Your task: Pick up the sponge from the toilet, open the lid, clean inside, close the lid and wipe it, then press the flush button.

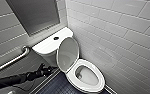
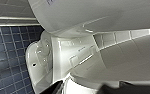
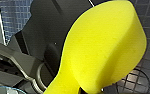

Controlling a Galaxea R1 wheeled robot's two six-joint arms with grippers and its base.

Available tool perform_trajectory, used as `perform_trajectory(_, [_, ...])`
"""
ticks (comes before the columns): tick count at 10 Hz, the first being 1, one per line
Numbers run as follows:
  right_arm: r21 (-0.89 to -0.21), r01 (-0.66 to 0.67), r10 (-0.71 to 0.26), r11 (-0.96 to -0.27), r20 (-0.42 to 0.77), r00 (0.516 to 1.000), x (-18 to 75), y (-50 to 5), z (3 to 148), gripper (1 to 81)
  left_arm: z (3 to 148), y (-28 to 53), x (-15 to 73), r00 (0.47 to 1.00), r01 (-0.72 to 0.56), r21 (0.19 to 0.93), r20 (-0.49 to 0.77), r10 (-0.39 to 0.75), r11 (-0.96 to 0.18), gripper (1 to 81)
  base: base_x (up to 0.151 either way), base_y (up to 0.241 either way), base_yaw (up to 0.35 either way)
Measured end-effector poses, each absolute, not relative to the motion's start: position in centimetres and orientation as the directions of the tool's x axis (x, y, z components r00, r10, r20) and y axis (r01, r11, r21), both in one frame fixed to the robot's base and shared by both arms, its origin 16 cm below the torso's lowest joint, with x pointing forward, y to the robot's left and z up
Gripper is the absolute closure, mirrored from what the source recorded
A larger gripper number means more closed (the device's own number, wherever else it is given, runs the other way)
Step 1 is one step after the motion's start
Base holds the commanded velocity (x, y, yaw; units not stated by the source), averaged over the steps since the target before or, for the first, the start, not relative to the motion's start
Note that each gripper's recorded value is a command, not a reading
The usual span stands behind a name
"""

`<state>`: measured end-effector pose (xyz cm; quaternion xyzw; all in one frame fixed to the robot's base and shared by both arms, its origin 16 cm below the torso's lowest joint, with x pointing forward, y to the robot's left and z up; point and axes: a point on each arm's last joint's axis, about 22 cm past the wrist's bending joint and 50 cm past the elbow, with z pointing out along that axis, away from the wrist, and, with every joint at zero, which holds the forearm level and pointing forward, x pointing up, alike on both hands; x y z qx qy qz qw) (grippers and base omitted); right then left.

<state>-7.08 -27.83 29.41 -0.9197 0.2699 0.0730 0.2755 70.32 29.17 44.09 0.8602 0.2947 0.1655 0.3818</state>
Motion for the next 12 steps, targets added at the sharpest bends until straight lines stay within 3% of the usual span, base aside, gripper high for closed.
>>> perform_trajectory(5, [-0.467,-0.541,-0.458,-0.7,-0.288,0.841,-7.3,-27.5,29.5,81.1,44.1,25.8,72.8,0.756,0.369,0.792,0.049,0.652,-0.487,1.0,0.0,0.0,0.0])
perform_trajectory(9, [-0.459,-0.536,-0.456,-0.708,-0.283,0.844,-7.7,-27.2,29.0,81.1,43.8,19.9,72.0,0.803,0.349,0.811,0.0,0.596,-0.47,1.0,0.0,0.0,0.0])
perform_trajectory(10, [-0.453,-0.534,-0.455,-0.714,-0.28,0.846,-7.7,-27.4,28.9,81.1,43.1,20.2,70.9,0.826,0.35,0.786,-0.003,0.564,-0.509,1.0,0.0,0.0,0.0])
perform_trajectory(12, [-0.44,-0.526,-0.45,-0.728,-0.272,0.851,-7.8,-28.3,28.7,81.1,40.7,20.6,65.9,0.922,0.269,0.697,0.013,0.387,-0.664,1.0,0.0,0.0,0.0])
